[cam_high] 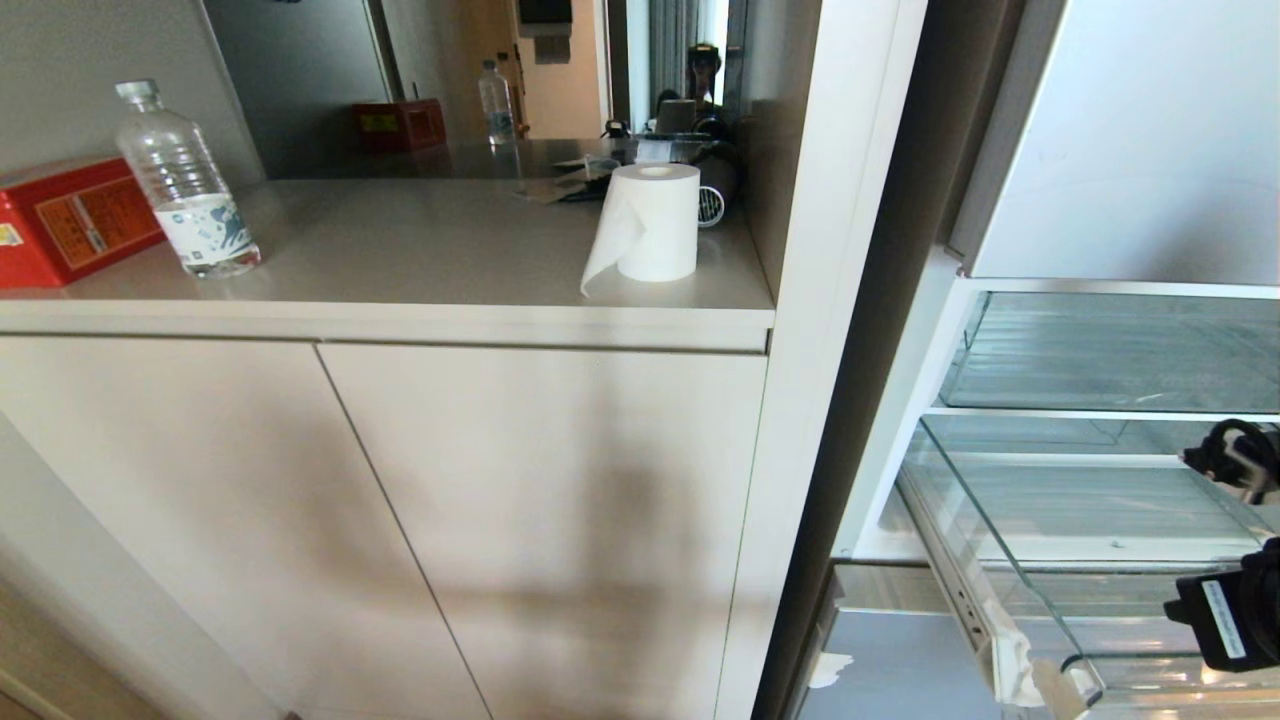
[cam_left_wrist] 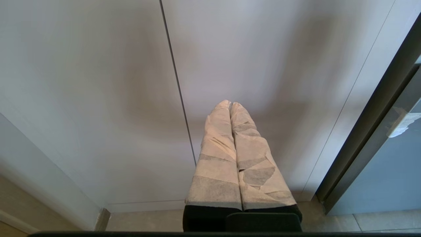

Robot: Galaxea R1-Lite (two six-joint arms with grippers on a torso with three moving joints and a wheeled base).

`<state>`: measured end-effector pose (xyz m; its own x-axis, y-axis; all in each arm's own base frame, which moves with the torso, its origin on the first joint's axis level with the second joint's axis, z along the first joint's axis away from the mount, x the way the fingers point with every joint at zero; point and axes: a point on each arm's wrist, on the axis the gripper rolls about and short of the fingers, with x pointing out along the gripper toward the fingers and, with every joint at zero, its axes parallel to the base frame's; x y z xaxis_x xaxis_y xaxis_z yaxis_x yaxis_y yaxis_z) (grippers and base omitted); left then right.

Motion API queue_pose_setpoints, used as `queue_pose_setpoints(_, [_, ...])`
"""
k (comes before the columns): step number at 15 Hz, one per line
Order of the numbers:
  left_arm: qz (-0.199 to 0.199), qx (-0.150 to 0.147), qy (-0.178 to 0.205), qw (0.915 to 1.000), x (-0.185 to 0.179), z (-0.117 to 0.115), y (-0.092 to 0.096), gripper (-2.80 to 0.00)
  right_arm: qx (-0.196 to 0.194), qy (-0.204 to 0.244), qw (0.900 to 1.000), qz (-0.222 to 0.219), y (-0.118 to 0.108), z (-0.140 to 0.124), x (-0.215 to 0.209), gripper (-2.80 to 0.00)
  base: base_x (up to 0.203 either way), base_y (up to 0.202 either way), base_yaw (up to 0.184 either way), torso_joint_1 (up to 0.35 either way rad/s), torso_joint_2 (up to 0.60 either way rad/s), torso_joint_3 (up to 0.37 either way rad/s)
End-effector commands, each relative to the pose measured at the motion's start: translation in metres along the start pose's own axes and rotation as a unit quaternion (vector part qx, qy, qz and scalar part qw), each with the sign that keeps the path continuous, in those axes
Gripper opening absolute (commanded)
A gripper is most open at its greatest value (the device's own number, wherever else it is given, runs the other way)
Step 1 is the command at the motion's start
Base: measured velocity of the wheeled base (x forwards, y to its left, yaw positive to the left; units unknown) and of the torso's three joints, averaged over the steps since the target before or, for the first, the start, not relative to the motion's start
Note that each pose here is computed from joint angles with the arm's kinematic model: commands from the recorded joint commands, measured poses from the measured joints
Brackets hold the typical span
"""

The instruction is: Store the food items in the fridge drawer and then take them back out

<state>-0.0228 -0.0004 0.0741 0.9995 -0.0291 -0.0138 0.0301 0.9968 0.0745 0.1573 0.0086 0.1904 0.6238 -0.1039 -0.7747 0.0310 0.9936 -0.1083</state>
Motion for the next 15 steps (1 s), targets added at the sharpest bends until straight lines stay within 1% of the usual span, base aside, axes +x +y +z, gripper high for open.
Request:
queue_pose_setpoints(1, [0.001, 0.0, 0.001, 1.0, 0.0, 0.0, 0.0, -2.8, 0.0, -0.027, 1.0, 0.0, -0.002, -0.014, -0.017, -2.8, 0.0, 0.0, 0.0, 0.0, 0.0, 0.0])
queue_pose_setpoints(4, [0.0, 0.0, 0.001, 1.0, 0.0, 0.0, 0.0, -2.8, 0.001, -0.047, 0.999, -0.001, -0.005, -0.034, -0.029, -2.8, 0.0, 0.0, 0.0, 0.0, 0.0, 0.0])
queue_pose_setpoints(5, [0.0, 0.0, 0.001, 1.0, 0.0, 0.0, 0.0, -2.8, 0.001, -0.04, 0.999, -0.002, -0.005, -0.038, -0.029, -2.8, 0.0, 0.0, 0.0, 0.0, 0.0, 0.0])
queue_pose_setpoints(8, [0.0, 0.0, 0.001, 1.0, 0.0, 0.0, 0.0, -2.8, 0.004, -0.034, 0.999, -0.001, -0.005, -0.034, -0.025, -2.8, 0.0, 0.0, 0.0, 0.0, 0.0, 0.0])
queue_pose_setpoints(9, [0.0, 0.0, 0.001, 1.0, 0.0, 0.0, 0.0, -2.8, 0.003, -0.025, 1.0, -0.002, -0.004, -0.033, -0.022, -2.8, 0.0, 0.0, 0.0, 0.0, 0.0, 0.0])
queue_pose_setpoints(11, [0.0, 0.0, 0.001, 1.0, 0.0, 0.0, 0.0, -2.8, -0.002, -0.018, 1.0, -0.005, -0.004, -0.041, -0.021, -2.8, 0.0, 0.0, 0.0, 0.0, 0.0, 0.0])
queue_pose_setpoints(13, [0.0, 0.0, 0.001, 1.0, 0.0, 0.0, 0.0, -2.8, 0.003, -0.033, 0.999, -0.002, -0.005, -0.047, -0.027, -2.8, 0.0, 0.0, 0.0, 0.0, 0.0, 0.0])
queue_pose_setpoints(14, [0.0, 0.0, 0.001, 1.0, 0.0, 0.0, 0.0, -2.8, 0.01, -0.054, 0.999, 0.001, -0.006, -0.044, -0.03, -2.8, 0.0, 0.0, 0.0, 0.0, 0.0, 0.0])
queue_pose_setpoints(15, [0.0, 0.0, 0.001, 1.0, 0.0, 0.0, 0.0, -2.8, 0.018, -0.09, 0.996, 0.004, -0.005, -0.036, -0.031, -2.8, 0.0, 0.0, 0.0, 0.0, 0.0, 0.0])
